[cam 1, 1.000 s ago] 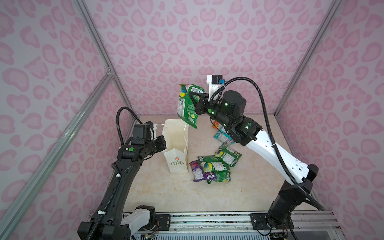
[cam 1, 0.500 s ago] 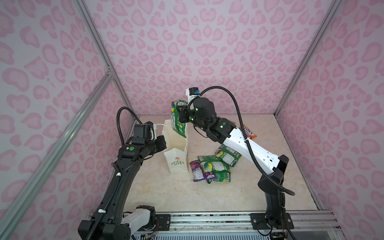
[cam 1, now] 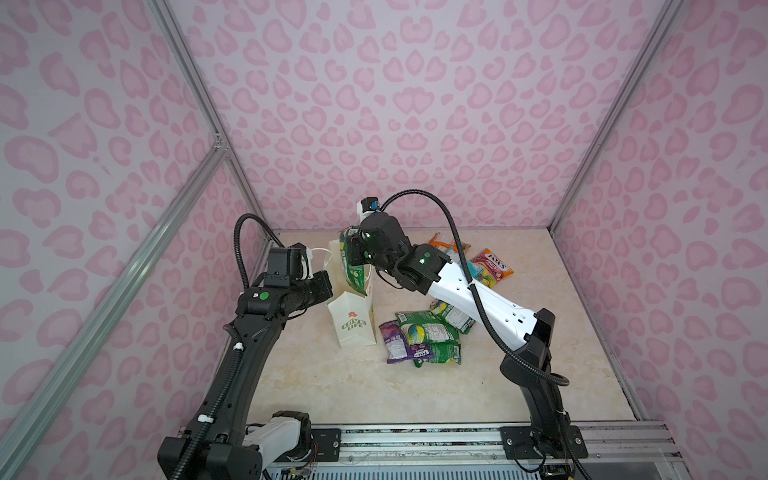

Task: Place the snacks into the paper bag
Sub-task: 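Lower the green packet into the bag and open the right gripper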

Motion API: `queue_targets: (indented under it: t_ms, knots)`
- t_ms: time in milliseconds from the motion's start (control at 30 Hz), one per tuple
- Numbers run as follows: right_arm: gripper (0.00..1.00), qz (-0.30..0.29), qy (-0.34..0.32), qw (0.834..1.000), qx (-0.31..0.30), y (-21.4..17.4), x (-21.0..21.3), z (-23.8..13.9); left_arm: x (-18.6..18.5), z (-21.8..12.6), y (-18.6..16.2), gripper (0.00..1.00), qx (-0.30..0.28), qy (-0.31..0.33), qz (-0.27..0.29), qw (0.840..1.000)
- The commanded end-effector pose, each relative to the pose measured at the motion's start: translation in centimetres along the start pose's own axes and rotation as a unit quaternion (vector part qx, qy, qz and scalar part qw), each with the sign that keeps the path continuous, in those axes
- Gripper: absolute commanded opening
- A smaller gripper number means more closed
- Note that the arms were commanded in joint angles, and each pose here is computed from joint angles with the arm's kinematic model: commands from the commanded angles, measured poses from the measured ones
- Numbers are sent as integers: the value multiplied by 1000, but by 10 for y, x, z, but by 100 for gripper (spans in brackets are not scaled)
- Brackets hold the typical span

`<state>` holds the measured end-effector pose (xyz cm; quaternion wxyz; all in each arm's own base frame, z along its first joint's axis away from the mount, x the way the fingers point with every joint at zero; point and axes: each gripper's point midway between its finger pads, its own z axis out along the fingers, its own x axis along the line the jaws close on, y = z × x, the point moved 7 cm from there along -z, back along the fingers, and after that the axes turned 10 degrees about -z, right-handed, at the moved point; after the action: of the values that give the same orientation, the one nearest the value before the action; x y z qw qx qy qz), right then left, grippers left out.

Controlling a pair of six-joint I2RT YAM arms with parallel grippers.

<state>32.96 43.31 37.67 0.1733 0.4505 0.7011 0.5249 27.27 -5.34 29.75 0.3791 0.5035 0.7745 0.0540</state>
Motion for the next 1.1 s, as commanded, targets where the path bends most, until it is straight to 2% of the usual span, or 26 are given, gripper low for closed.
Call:
queue_targets:
  t_ms: [0,300,367,567,633,700,900,1067]
  knots:
    - [0,1,-21,999,33,-15,-2,10,-1,1,2,3,-4,-4,0,1000]
    - [0,4,-36,998,60,-32,-4,28,-1,2,1,3,-2,-5,1,1000]
    - [3,5,-40,997,62,-33,-5,31,-1,2,1,3,-1,-6,1,1000]
    - [22,9,-28,997,75,-39,-4,38,-1,2,1,3,-1,-6,1,1000]
    - [33,6,-23,997,72,-37,-3,37,-1,3,2,3,-1,-5,0,1000]
    - [39,3,-19,997,68,-34,-2,34,-1,3,1,3,0,-5,0,1000]
    - [49,-10,-4,998,54,-22,1,24,0,4,1,3,0,-3,0,1000]
    - [65,-37,19,999,18,3,8,2,1,6,1,3,2,-1,-1,1000]
